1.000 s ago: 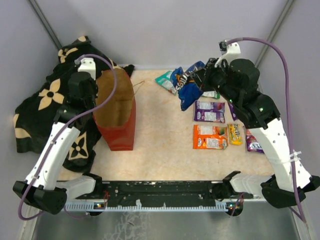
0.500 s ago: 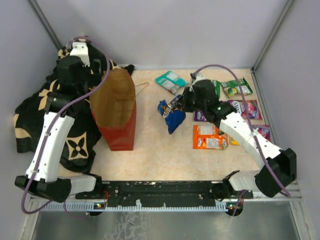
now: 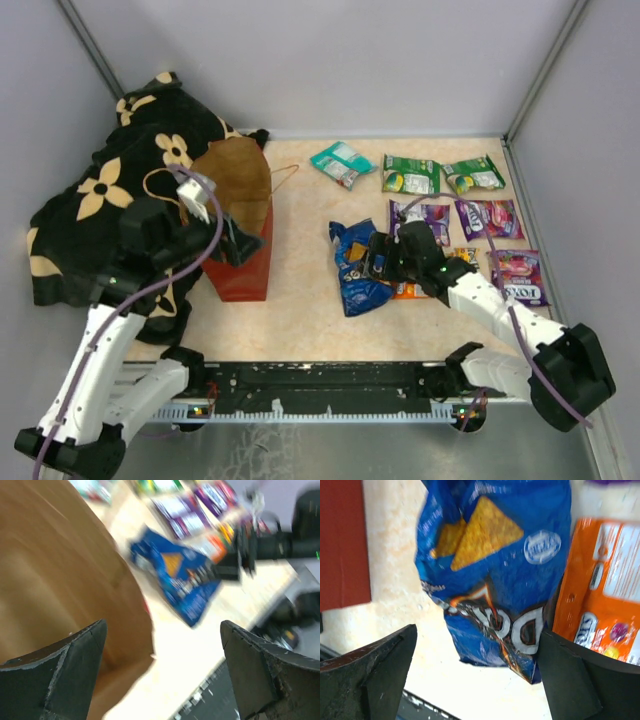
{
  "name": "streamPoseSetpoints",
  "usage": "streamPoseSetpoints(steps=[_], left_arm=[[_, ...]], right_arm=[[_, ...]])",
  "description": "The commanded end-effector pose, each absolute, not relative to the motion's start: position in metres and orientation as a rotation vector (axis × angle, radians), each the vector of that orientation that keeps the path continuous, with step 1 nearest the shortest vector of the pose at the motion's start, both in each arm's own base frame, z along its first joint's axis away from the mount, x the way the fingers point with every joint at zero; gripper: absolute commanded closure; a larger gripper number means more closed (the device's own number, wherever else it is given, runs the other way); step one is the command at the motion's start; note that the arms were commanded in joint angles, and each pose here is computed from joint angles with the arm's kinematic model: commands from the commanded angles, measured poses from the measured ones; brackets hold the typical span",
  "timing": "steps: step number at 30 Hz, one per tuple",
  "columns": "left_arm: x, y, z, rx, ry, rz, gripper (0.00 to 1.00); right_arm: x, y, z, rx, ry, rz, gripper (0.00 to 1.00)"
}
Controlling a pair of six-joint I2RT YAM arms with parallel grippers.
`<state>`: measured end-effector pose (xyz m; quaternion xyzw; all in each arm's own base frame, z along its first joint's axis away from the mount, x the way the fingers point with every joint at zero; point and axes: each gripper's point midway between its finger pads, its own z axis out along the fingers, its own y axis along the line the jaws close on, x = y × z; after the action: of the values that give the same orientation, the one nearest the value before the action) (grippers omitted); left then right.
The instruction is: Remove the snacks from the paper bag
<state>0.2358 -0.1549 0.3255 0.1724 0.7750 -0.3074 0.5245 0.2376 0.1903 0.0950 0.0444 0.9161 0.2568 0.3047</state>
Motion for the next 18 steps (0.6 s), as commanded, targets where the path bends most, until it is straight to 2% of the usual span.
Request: streamPoseSetpoints(steps=[1, 7, 12, 18], left_arm=[[0.188, -0.206, 0.293, 0.553, 1.838, -1.112, 0.01], [0.154, -0.267, 0.243, 0.608, 1.905, -1.177, 0.04], [0.131, -0.317, 0.188, 0.674, 2.052, -1.101, 0.05], [0.154, -0.325, 0.167, 0.552, 2.125, -0.865, 0.04]], right_arm=[[0.286, 0.186, 0.150, 0.054, 2.243, 0.558, 0.02], [0.325, 0.205, 0.158, 0.005, 2.259, 0.536, 0.01], [0.329, 0.202, 0.142, 0.009, 2.310, 0.513, 0.01], [0.307, 0.197, 0.143, -0.059, 2.269, 0.630, 0.01]])
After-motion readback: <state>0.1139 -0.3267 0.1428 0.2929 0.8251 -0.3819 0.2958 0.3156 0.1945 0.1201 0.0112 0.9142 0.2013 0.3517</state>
